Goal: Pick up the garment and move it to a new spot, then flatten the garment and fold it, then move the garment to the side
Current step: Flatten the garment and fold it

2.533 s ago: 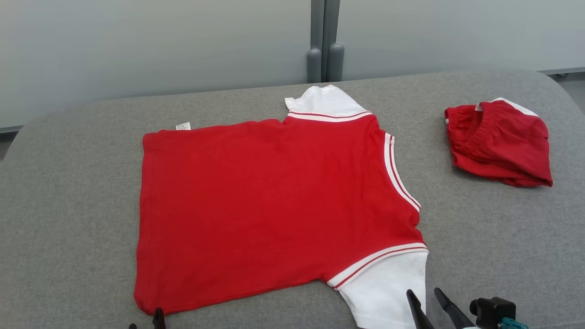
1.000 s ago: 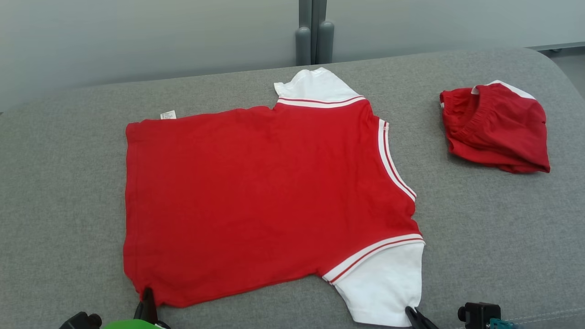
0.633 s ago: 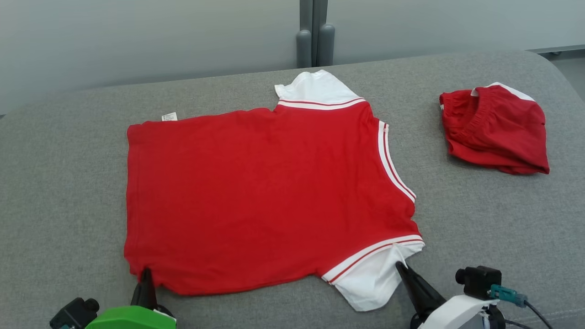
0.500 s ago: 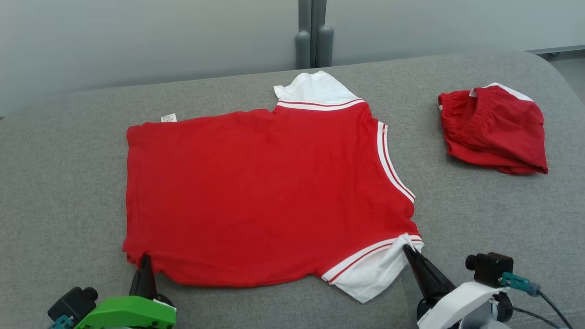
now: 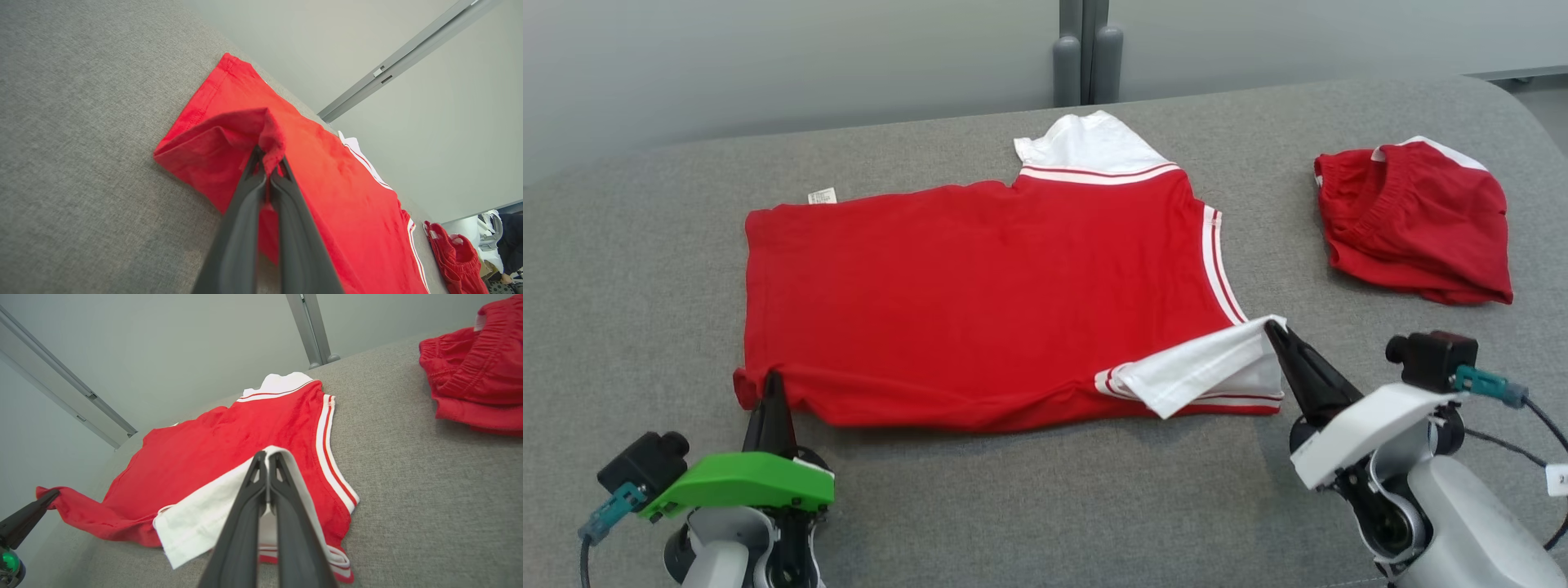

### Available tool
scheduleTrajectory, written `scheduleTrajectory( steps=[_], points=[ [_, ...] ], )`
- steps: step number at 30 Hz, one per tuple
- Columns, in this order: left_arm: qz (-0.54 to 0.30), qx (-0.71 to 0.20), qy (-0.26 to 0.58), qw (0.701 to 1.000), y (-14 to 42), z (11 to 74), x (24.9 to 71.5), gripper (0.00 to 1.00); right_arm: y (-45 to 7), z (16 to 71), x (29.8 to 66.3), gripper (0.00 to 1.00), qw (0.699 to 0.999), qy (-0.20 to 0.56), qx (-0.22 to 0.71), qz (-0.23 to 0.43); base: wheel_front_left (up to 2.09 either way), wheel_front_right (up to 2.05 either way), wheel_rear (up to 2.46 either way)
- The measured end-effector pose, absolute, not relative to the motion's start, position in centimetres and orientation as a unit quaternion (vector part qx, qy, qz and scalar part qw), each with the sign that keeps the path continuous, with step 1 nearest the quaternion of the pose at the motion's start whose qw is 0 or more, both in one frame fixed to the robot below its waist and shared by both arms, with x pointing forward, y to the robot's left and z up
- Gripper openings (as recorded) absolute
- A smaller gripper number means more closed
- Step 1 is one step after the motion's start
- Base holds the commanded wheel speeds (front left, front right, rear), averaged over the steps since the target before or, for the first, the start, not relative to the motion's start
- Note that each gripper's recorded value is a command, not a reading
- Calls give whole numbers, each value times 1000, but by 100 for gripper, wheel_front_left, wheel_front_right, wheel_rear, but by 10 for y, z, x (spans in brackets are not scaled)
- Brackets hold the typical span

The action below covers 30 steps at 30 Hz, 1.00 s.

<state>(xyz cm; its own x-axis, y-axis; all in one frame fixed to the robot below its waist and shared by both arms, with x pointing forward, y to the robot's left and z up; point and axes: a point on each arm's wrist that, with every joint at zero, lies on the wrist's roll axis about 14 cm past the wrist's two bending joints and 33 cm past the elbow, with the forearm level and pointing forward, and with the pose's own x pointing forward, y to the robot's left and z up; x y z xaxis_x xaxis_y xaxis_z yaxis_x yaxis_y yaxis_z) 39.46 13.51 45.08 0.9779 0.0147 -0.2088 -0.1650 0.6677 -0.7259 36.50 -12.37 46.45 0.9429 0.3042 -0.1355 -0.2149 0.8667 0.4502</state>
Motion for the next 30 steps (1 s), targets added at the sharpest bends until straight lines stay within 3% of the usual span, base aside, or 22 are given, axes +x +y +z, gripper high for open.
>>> scheduleTrajectory(
  steps=[13,14,15,16,17,18,30],
  points=[
    [55,-352,129,925,132,428,449,0,-122,441,438,0,955,189,183,136,0,0,0],
    [57,-348,133,926,133,425,451,0,-121,437,441,9,954,196,185,132,0,0,0],
    [60,-347,136,926,133,422,453,30,-120,434,444,25,953,200,190,129,0,0,0],
    [62,-346,139,926,134,419,455,50,-119,432,447,36,951,204,198,124,0,0,0],
    [64,-346,140,926,134,417,457,100,-117,431,450,43,949,205,211,118,0,0,0],
    [64,-346,140,926,134,417,460,100,-117,430,454,100,946,205,226,110,0,0,0],
    [85,-341,133,927,146,415,470,100,-131,456,490,100,947,137,281,71,0,0,0]
  ],
)
